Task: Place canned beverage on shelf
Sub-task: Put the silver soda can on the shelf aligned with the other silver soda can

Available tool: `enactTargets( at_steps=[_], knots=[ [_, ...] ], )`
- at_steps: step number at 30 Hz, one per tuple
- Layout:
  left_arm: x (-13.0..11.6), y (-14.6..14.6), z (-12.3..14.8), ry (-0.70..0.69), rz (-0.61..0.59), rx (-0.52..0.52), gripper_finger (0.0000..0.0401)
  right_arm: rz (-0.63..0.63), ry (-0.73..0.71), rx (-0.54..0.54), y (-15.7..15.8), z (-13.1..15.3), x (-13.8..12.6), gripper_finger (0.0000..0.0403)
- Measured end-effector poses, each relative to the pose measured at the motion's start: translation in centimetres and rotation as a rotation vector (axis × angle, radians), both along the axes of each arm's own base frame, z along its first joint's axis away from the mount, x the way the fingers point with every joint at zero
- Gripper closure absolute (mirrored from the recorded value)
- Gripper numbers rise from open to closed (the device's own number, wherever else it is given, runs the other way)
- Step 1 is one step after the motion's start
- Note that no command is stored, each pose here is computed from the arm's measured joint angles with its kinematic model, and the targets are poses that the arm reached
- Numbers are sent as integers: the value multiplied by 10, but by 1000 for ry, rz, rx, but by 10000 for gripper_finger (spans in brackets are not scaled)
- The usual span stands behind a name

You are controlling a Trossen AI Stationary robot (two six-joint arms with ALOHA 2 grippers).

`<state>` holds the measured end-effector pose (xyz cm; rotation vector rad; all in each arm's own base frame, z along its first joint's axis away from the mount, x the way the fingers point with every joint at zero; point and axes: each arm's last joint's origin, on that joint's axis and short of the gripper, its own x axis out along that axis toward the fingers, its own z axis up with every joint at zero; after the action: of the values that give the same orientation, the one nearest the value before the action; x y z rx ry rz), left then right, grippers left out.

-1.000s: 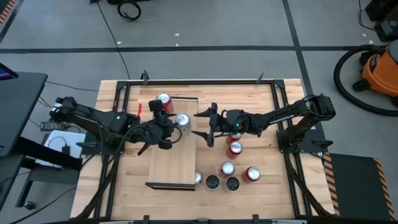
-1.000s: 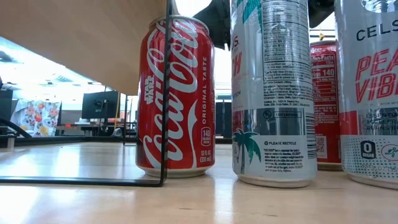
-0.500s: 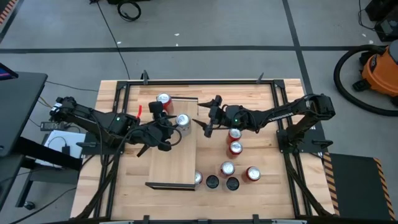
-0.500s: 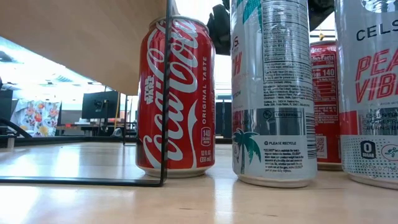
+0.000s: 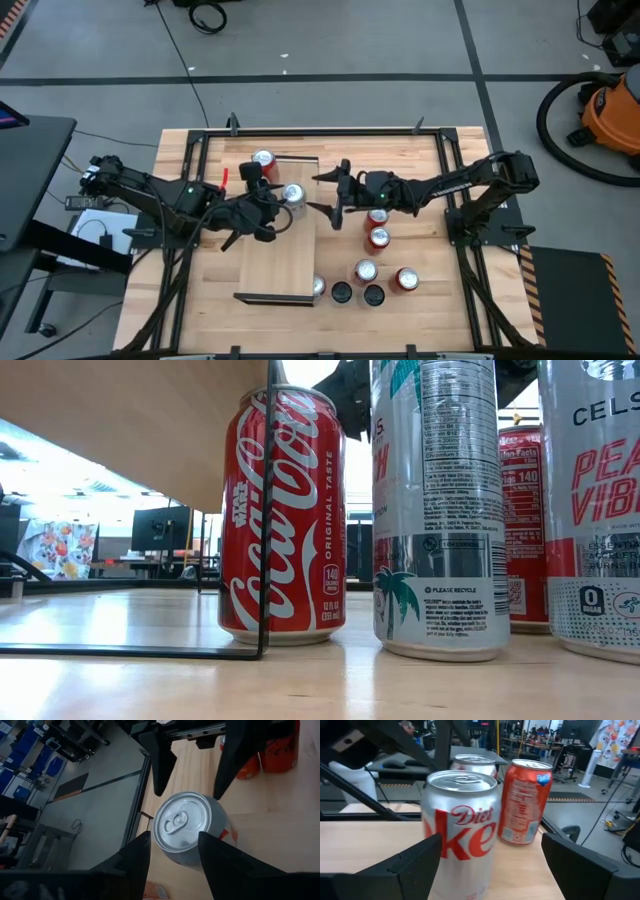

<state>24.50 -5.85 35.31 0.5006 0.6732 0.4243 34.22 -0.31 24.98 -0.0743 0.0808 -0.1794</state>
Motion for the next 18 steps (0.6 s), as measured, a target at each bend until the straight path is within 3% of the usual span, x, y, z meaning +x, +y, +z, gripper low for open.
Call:
enactTargets(
  at_steps=[7, 11, 15, 18],
  knots=[
    [0, 2, 10, -29, 12, -22, 225, 121, 35, 50, 15, -4, 0, 50],
    [2, 4, 36, -138, -27, -210, 225, 94, 109, 25, 17, -2, -5, 50],
    [12, 10, 35, -71, -45, -331, 214, 81, 177, 24, 16, -1, -10, 50],
    [22, 13, 38, -60, -59, -390, 178, 87, 201, 32, 18, 0, -13, 50]
  ],
)
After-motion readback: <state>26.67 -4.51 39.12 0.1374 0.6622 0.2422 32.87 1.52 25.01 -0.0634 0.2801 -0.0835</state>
